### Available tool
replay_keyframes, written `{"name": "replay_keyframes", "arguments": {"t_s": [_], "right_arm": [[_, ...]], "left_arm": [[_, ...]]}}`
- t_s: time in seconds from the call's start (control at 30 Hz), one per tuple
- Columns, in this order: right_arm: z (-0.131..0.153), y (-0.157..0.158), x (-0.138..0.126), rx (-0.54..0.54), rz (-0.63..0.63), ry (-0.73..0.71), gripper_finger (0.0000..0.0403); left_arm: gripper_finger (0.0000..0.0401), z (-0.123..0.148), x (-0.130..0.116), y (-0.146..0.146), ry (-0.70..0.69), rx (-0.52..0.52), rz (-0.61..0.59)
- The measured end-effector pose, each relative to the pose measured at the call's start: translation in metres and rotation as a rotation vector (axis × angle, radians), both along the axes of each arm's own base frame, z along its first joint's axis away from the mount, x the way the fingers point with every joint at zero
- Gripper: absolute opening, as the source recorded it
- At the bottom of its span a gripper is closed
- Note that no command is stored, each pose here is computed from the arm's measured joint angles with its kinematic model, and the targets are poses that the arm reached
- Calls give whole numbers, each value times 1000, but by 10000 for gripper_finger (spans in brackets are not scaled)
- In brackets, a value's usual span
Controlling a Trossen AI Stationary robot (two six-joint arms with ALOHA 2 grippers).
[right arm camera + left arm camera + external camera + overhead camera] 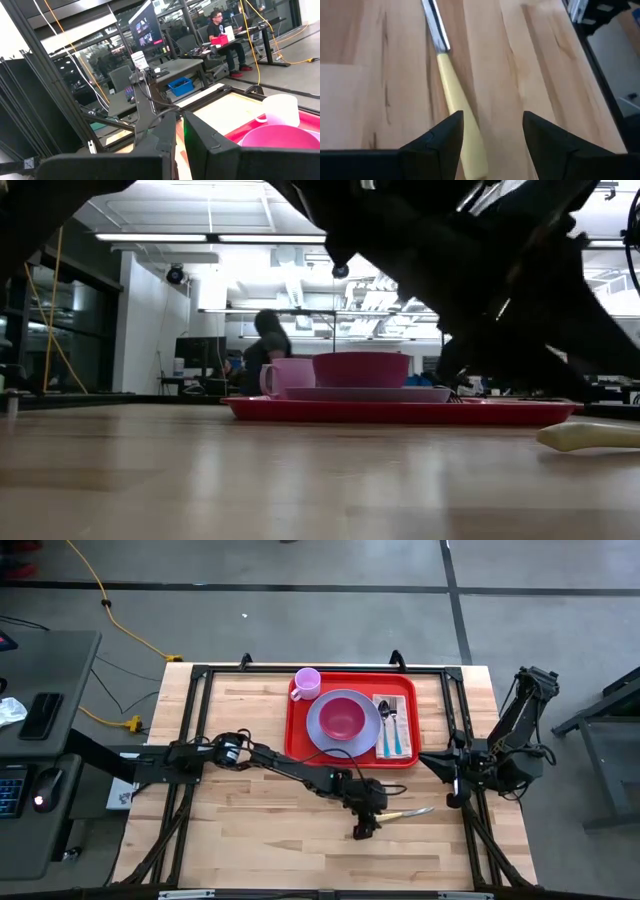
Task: Set up tray
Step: Put the knife to the right of the blue fork on the white napkin on the serving tray
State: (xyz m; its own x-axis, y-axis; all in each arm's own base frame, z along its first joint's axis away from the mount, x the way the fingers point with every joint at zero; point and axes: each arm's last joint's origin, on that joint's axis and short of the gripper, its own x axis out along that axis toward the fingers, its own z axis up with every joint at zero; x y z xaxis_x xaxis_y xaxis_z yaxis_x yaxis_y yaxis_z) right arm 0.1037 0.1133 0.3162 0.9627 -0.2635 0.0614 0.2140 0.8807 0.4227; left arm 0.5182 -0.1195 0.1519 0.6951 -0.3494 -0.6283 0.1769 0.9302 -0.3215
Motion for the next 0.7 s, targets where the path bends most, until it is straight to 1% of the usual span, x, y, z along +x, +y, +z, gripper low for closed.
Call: {"name": "replay_keyframes", "arguments": {"t_s": [0.13,0.4,0.47,0.53,0.63,0.7], "right_arm": [[0,0,0,0,0,0,16],[0,0,0,6,0,-1,16],[0,0,0,8,0,-2,16],[0,0,0,8,-1,-1,16],[0,0,0,12,-2,-2,16],[0,0,0,20,-3,-4,16]], "left_arm": [[234,-4,-1,0,38,6,7],[234,-4,-2,1,43,36,17],[234,-9,0,1,38,33,14],[234,-16,-1,1,73,39,12],[234,-21,2,0,59,35,12],[234,-23,1,0,74,36,9]]}}
